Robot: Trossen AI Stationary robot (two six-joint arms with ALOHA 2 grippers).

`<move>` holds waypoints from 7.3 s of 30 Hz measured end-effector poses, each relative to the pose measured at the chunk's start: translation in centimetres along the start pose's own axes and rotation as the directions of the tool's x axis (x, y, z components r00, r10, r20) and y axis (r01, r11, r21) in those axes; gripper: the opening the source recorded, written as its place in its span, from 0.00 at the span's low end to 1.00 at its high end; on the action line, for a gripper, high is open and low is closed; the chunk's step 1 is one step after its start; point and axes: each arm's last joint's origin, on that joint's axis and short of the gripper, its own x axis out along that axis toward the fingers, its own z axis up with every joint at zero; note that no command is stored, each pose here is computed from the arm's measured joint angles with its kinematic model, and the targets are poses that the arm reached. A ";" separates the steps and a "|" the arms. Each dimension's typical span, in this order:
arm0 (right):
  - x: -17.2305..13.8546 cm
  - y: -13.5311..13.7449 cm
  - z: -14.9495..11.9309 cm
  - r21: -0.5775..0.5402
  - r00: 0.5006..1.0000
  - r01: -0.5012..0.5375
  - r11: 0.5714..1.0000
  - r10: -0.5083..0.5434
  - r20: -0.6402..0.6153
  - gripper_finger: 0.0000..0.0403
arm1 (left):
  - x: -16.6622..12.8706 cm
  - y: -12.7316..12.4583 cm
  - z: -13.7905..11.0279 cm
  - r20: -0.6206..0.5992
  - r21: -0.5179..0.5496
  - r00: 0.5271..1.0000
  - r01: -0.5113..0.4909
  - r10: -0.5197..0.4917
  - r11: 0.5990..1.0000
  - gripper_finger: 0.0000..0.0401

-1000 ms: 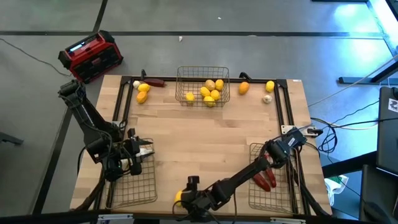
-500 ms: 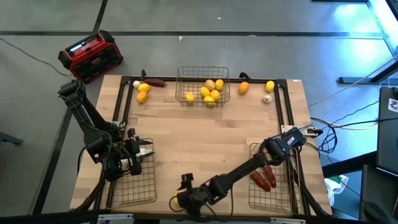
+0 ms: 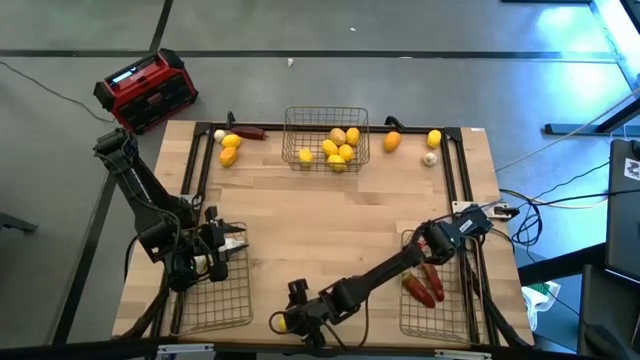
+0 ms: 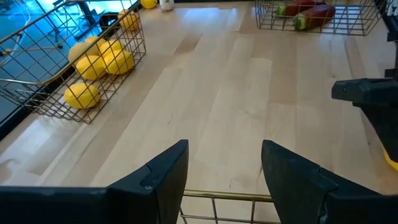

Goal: Sort produce into baskets
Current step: Put the lemon into the top wire basket

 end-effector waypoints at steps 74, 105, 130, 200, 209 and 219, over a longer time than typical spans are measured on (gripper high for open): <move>-18.0 -19.9 -0.4 0.189 0.666 0.698 0.691 -0.530 -0.524 0.46 | -1.3 5.0 3.0 0.095 -0.004 0.995 -0.027 0.028 1.000 0.49; -24.4 -45.2 -9.7 0.508 0.822 0.569 0.646 -0.471 -0.321 0.48 | 3.3 11.1 5.1 -0.099 0.196 0.950 -0.274 0.297 0.942 0.49; -22.1 -46.0 -11.0 0.568 0.837 0.546 0.615 -0.428 -0.341 0.59 | 5.9 11.0 4.4 -0.052 0.192 0.998 -0.020 0.030 0.981 0.49; -28.3 -32.2 -21.0 0.680 0.575 0.724 -0.116 -0.444 -0.687 0.70 | 5.9 11.1 4.1 -0.078 0.119 0.996 -0.026 0.035 0.993 0.49; -25.0 -30.8 -22.5 0.694 0.464 0.687 -0.215 -0.605 -0.647 0.70 | 5.9 11.0 4.3 -0.058 0.111 0.998 -0.025 0.032 0.993 0.49; -24.5 -30.9 -23.7 0.699 0.362 0.650 -0.298 -0.688 -0.629 0.70 | 5.9 11.0 4.4 -0.049 0.109 0.998 -0.025 0.031 0.994 0.49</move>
